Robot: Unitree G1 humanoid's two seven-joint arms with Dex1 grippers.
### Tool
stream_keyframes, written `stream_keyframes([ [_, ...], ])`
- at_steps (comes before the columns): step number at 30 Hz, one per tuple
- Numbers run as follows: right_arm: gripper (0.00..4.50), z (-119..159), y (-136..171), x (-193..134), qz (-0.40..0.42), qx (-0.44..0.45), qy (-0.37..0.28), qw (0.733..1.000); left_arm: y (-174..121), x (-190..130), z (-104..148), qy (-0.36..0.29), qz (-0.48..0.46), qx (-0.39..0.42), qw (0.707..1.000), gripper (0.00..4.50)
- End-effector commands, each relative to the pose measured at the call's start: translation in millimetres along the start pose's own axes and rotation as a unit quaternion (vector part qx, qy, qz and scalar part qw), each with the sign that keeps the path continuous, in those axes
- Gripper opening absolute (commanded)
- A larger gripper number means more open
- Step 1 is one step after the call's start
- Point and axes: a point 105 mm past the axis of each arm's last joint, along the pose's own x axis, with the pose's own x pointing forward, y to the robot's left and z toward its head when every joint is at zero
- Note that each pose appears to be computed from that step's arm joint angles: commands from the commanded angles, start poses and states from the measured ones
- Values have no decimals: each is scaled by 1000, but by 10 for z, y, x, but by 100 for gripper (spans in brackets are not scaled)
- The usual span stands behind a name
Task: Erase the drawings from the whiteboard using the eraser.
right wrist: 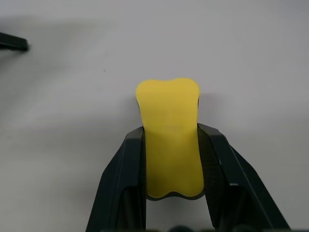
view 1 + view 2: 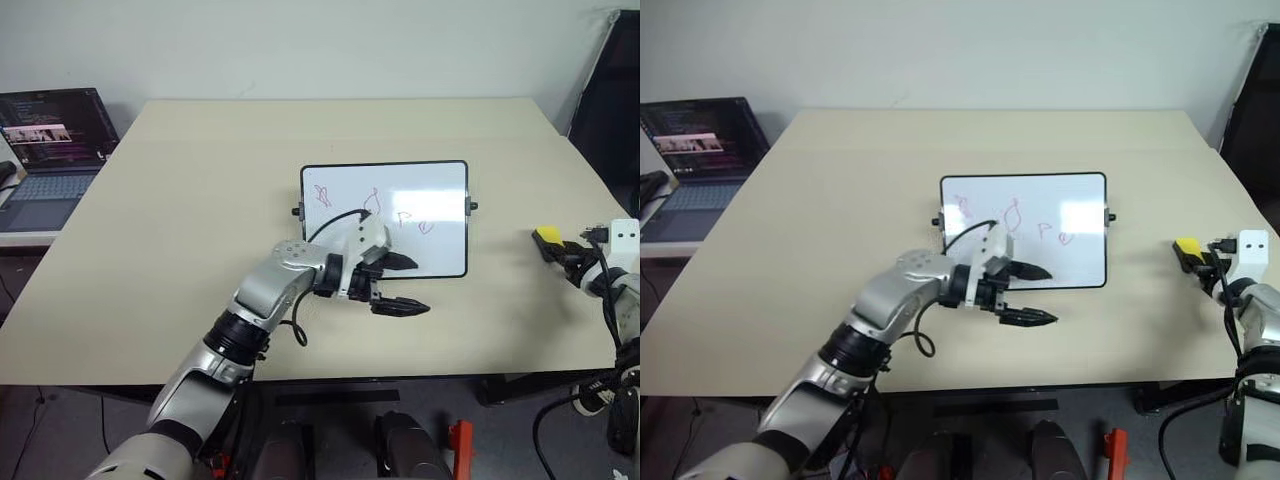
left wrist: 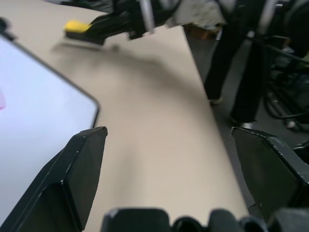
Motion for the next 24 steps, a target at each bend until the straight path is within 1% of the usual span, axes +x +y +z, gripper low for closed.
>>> stream_keyframes([
  [1, 114, 708, 240, -153, 28, -37, -99, 994, 103, -273, 108, -10, 47, 37, 998, 450],
  [3, 114, 1052, 556, -233, 58, -61, -144, 986, 166, -508, 117, -11, 81, 41, 996, 450],
  [4, 114, 1209, 777, -253, 83, -74, -165, 980, 190, -644, 110, -10, 100, 42, 994, 450],
  [5, 114, 1316, 970, -258, 105, -81, -180, 975, 202, -752, 100, -10, 115, 43, 992, 450],
  [6, 114, 1398, 1148, -257, 127, -84, -191, 970, 206, -839, 90, -11, 128, 43, 991, 450],
  [9, 114, 1556, 1865, -169, 222, -94, -221, 945, 260, -1147, 68, -44, 192, 33, 980, 450],
  [13, 114, 1523, 2595, 21, 299, -112, -231, 919, 310, -1513, -139, -32, 271, 19, 962, 450],
  [17, 114, 1280, 3042, 278, 316, -170, -224, 906, 286, -1686, -289, -24, 313, 7, 949, 450],
  [19, 112, 1202, 3161, 397, 312, -194, -225, 902, 255, -1693, -320, -24, 321, 4, 947, 450],
  [24, 112, 1149, 3293, 578, 311, -189, -226, 903, 199, -1651, -361, -28, 327, -4, 945, 450],
])
